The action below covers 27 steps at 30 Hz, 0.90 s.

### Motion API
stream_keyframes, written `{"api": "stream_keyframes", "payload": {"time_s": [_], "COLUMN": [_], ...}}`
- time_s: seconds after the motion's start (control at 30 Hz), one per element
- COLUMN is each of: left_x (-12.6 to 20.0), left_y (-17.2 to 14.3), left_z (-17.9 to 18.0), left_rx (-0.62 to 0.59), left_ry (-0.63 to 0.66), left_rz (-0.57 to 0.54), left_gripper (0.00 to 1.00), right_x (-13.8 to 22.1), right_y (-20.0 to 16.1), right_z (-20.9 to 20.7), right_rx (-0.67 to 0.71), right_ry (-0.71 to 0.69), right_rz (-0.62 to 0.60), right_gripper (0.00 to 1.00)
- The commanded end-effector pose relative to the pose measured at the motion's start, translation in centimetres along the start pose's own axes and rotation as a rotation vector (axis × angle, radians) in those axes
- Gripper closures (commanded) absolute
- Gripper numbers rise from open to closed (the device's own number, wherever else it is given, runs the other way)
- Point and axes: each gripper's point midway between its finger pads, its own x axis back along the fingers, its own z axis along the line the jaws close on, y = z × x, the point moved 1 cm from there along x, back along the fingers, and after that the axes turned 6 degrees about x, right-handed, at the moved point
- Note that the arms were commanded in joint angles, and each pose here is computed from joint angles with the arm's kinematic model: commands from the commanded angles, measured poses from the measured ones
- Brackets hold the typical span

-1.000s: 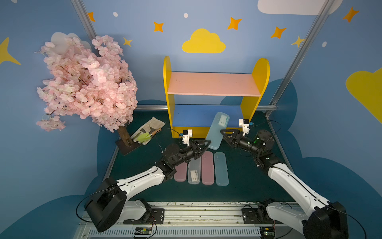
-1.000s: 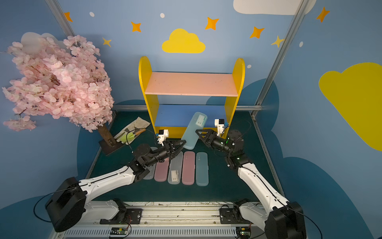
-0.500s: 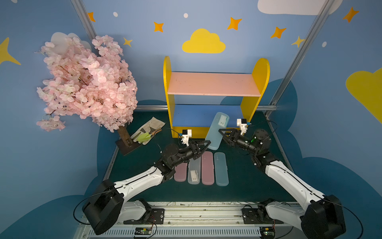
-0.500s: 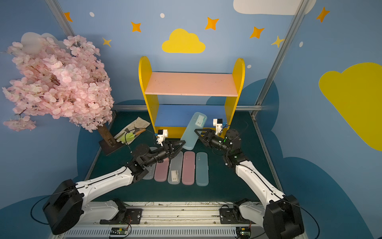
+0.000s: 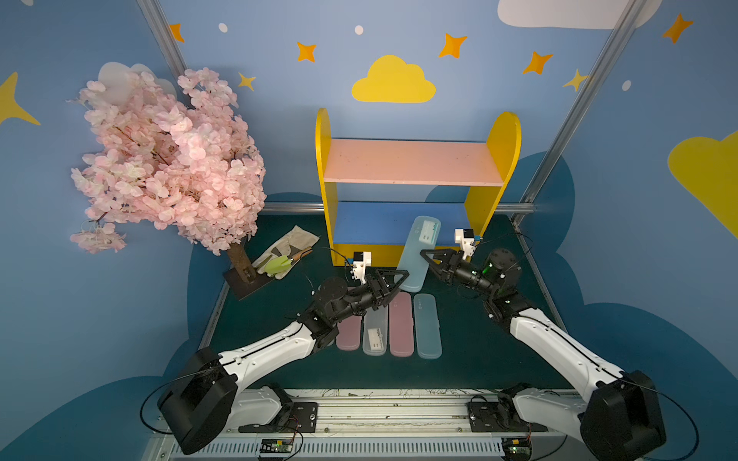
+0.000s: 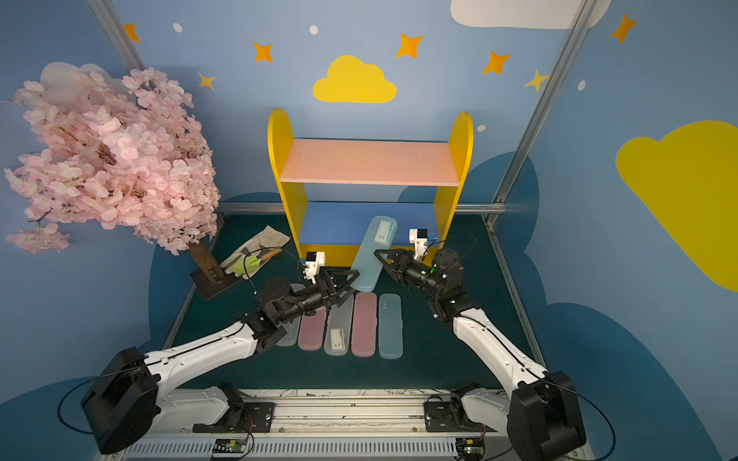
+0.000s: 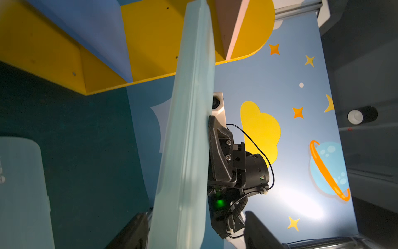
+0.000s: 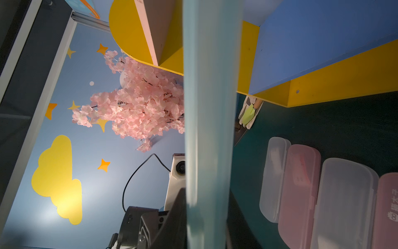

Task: Remove the pencil cases from the shelf
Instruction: Place the pencil case at the center of the board.

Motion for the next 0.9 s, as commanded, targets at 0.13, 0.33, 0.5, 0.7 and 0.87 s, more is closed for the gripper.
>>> {"api": "stream_keyframes", "payload": {"time_s": [0.13, 0.33, 0.5, 0.7, 0.87], "left_x": [3.3, 7.3, 9.7, 11.0, 11.1], "left_y": [1.5, 2.3, 2.6, 3.0, 3.1], "left_z": [1.1, 2.5, 3.7, 4.7, 5.2], "left_rx": [-0.161, -0.294, -0.326, -0.321, -0.313], "left_ry": [0.207, 0.363, 0.411, 0.435, 0.446], "left_rz": [-0.121, -0.201, -0.261, -0.297, -0.294], "left_gripper": [0.10, 0.08, 0.06, 0.04, 0.04], "right_x": [1.7, 5.5, 9.2, 12.0, 13.4], "right_y": [-2.0, -4.1, -5.5, -5.8, -5.9], "right_z": [-4.1, -9.3, -13.0, -15.7, -17.2], "right_rx": [0.083, 0.156, 0.200, 0.237, 0.190], "right_ry": [-0.158, -0.373, -0.526, -0.642, -0.704], "right_rz": [0.083, 0.162, 0.191, 0.231, 0.281], "right_gripper": [0.82, 0.81, 0.81, 0.82, 0.82]}}
